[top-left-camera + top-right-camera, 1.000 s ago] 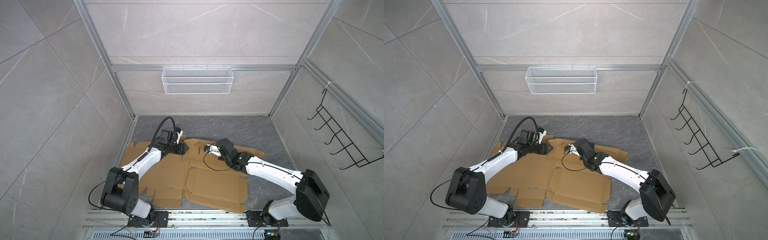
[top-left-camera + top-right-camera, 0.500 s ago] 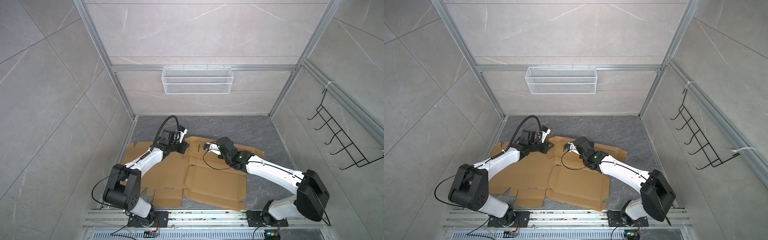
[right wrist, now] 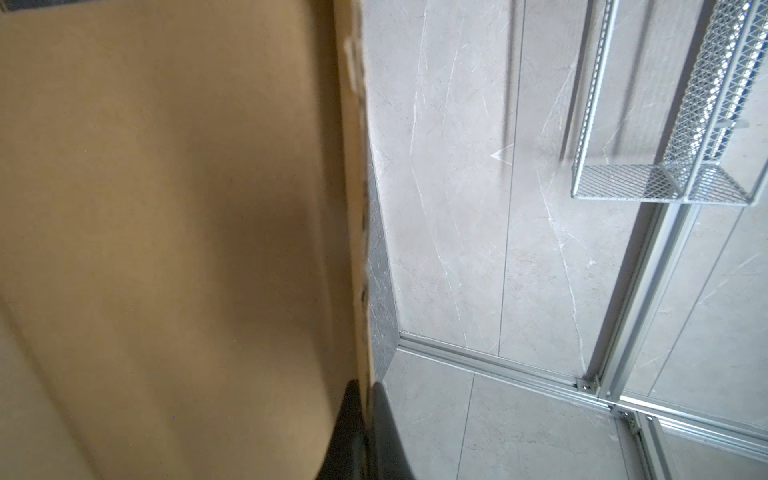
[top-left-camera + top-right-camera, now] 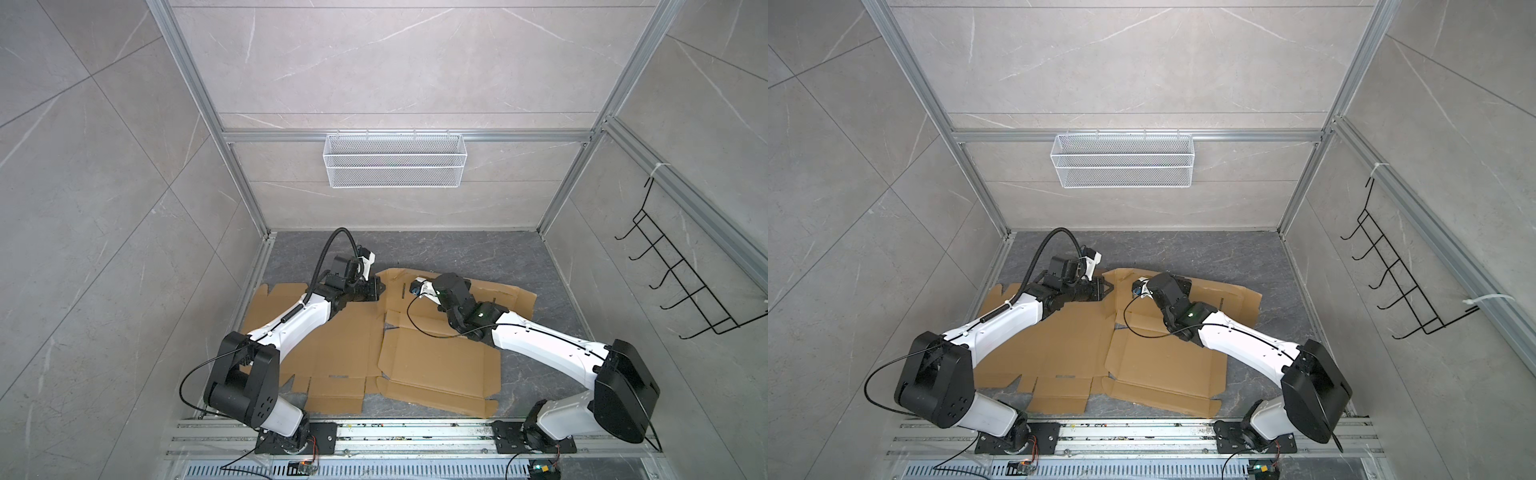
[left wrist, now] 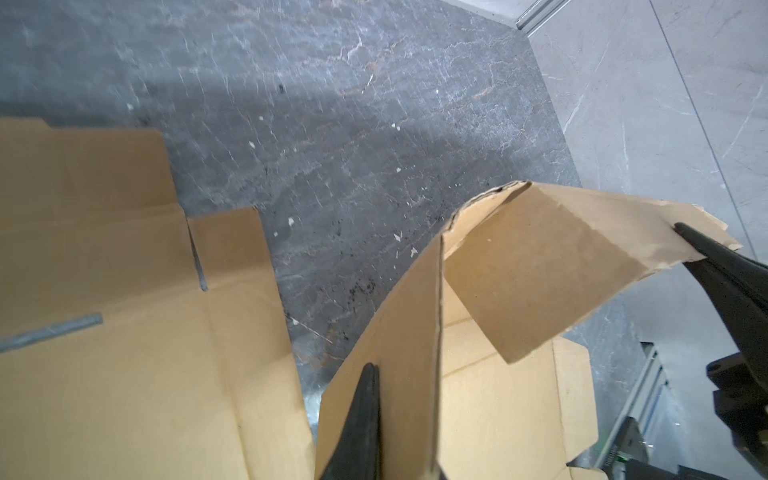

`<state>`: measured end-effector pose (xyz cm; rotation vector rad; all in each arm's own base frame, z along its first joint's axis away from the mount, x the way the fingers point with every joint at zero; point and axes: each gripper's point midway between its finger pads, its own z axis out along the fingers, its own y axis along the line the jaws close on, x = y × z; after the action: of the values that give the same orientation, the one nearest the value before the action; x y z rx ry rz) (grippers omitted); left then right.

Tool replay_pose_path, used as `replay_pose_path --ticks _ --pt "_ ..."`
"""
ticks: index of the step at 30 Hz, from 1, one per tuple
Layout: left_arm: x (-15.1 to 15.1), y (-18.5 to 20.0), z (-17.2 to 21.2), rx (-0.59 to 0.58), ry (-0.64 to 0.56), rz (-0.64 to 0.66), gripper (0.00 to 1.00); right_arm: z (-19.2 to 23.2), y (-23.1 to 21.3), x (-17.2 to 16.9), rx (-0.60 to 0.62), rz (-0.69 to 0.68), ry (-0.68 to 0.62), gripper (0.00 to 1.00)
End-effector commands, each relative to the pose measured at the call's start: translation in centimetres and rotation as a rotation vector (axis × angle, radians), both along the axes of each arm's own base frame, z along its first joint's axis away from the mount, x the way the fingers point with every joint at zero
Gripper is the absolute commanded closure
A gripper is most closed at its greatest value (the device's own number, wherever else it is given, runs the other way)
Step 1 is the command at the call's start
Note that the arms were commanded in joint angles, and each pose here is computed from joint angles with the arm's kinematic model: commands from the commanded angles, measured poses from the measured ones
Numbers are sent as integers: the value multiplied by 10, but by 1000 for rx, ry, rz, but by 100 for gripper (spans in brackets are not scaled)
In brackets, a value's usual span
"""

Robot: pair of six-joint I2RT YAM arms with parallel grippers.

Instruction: Fold the paper box

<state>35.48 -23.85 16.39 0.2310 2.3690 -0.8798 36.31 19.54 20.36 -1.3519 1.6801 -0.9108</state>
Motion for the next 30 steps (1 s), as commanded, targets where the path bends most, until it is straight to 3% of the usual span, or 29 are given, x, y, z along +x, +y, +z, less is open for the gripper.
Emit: replay_pose_path --ticks 1,8,15,20,25,30 --pt "-9 -5 50 -119 -36 16 94 13 -15 -5 -1 -47 -40 100" --pt "-31 -21 53 -170 -54 -39 94 25 -24 -9 21 -73 -48 100" --pt "-32 -32 45 -294 -9 33 94 23 -34 -6 30 -122 -69 100" --pt "-35 -35 35 -308 39 123 92 15 -33 -4 34 -137 -51 100" --pt "-42 -42 39 -294 8 148 92 10 -42 -5 25 -170 -55 100" --pt "-62 -55 31 -218 -80 76 93 6 -50 -15 3 -131 -39 100"
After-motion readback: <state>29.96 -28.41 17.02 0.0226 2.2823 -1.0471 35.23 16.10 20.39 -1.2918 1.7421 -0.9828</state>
